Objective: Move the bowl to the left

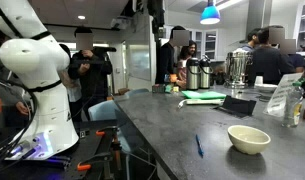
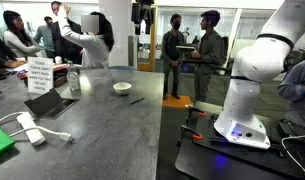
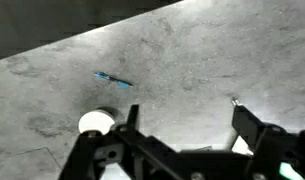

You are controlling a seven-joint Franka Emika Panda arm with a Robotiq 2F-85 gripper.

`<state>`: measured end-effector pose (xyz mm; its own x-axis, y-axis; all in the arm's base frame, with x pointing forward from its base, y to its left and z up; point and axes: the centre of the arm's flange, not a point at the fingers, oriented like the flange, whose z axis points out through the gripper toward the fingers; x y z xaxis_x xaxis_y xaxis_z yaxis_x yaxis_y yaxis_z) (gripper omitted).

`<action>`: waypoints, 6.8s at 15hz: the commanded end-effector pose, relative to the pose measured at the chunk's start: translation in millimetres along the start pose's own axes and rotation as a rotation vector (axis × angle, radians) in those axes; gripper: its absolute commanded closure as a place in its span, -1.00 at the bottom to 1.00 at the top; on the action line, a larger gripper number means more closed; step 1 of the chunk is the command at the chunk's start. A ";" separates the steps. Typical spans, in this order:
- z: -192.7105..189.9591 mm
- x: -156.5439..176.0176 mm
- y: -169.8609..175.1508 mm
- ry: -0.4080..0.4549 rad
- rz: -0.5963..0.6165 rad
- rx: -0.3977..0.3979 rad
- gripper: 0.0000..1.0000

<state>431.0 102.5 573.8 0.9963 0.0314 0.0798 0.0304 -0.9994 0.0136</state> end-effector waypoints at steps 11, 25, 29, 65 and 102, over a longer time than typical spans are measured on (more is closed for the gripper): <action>37.5 63.9 31.8 -0.006 -0.041 -0.046 -1.00; 260.1 196.3 128.4 -0.032 -0.051 -0.106 -1.00; 302.1 215.4 143.1 -0.043 -0.054 -0.115 -1.00; 344.7 237.5 72.9 -0.113 -0.079 -0.109 0.95; 373.9 71.2 -66.3 -0.127 -0.102 -0.185 -0.01</action>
<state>534.0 165.7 200.7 0.9911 0.1039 -0.0834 0.1191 -0.9716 0.2046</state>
